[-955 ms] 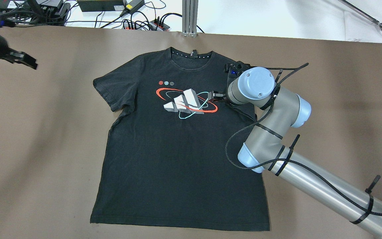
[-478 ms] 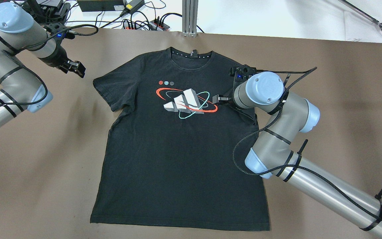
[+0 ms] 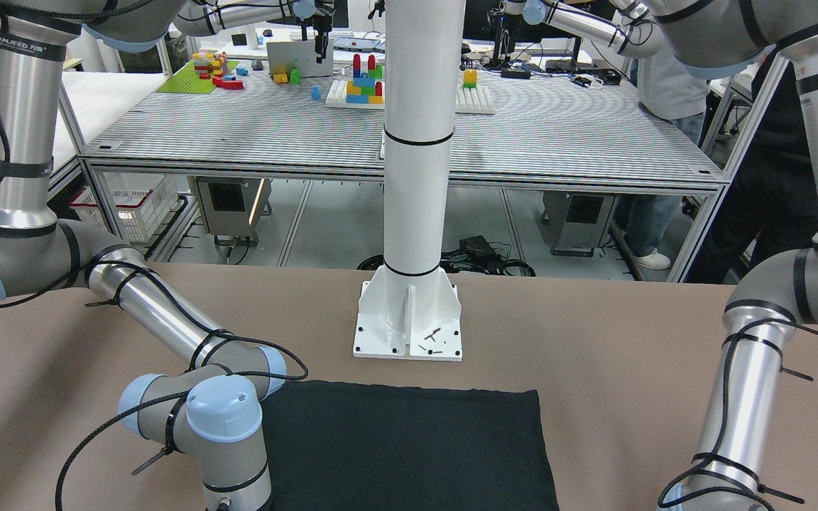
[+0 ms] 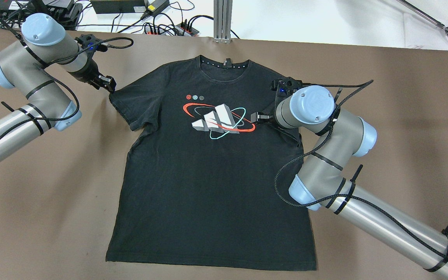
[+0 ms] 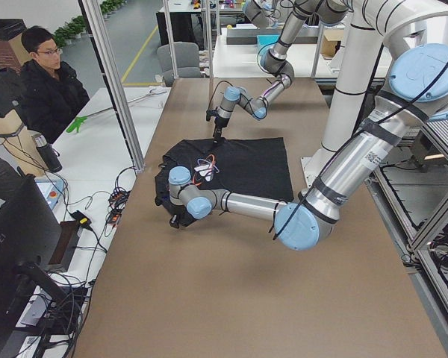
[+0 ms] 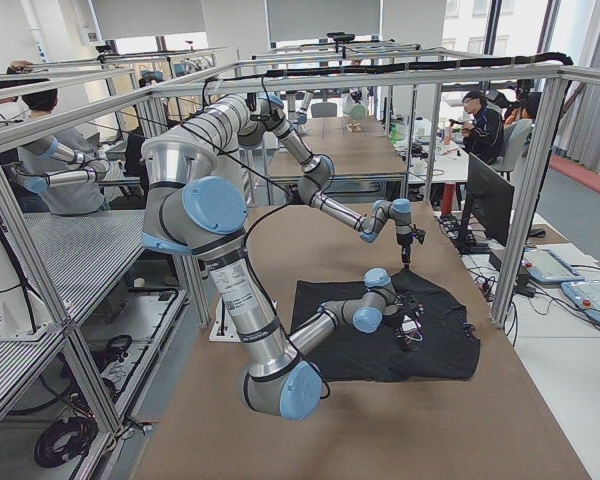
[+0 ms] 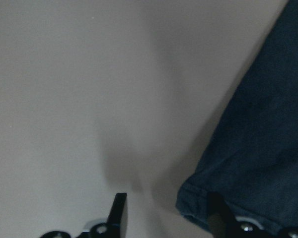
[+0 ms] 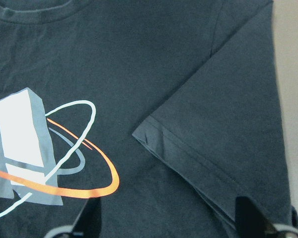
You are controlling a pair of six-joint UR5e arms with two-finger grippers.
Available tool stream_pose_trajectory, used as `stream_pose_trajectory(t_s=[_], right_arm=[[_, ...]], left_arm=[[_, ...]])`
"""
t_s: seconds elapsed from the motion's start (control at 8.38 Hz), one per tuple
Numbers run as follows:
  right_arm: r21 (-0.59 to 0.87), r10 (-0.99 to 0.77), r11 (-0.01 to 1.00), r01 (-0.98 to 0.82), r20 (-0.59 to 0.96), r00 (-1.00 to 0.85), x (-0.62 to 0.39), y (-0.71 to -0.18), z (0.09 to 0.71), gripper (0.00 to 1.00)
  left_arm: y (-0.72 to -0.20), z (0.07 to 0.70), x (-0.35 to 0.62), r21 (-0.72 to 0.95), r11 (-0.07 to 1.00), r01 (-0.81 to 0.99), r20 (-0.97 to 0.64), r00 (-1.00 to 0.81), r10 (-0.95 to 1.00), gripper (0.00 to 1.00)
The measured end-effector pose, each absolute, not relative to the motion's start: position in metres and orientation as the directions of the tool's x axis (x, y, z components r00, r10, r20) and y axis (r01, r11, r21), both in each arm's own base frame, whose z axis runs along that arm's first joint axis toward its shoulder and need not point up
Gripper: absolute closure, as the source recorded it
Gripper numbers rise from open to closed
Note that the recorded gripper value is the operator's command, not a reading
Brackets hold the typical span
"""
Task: Fold clothes
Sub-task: 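Bring the left gripper to the other shoulder while the right gripper presses the sleeve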
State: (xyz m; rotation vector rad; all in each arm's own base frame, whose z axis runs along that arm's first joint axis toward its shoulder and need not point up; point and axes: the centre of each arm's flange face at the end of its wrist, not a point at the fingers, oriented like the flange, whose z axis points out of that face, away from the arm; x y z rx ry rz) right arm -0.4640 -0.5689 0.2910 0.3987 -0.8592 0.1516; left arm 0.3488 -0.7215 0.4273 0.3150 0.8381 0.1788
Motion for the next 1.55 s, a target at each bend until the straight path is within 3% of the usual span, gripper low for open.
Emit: stream_pose_trajectory(t_s=[0.24,0.48,1.07,1.55], right_arm=[[0.280,-0.029,0.916,-0.288,0.761,0.648,-0.464,-0.569,0.293,0.05],[0.280,-0.029,0.916,-0.288,0.761,0.648,-0.464,-0.569,0.294,0.05],[0.279,-0.030,0.917,-0.286,0.761,0.648,-0.465,-0.567,0.295,0.05],[0.280,-0.038,0.919,-0.277,0.762,0.646,-0.467,-0.559,0.296,0.05]], left_arm=[[-0.718,0.429,0.359,0.341,0.939,-0.043,-0.700,0.655,0.284,0.59],[-0.713,0.435,0.364,0.334,0.941,-0.051,-0.700,0.655,0.284,1.00],[-0.714,0.413,0.357,0.330,0.943,-0.046,-0.729,0.622,0.286,1.00],[-0.701,0.354,0.363,0.272,0.961,0.056,-0.800,0.568,0.194,1.00]])
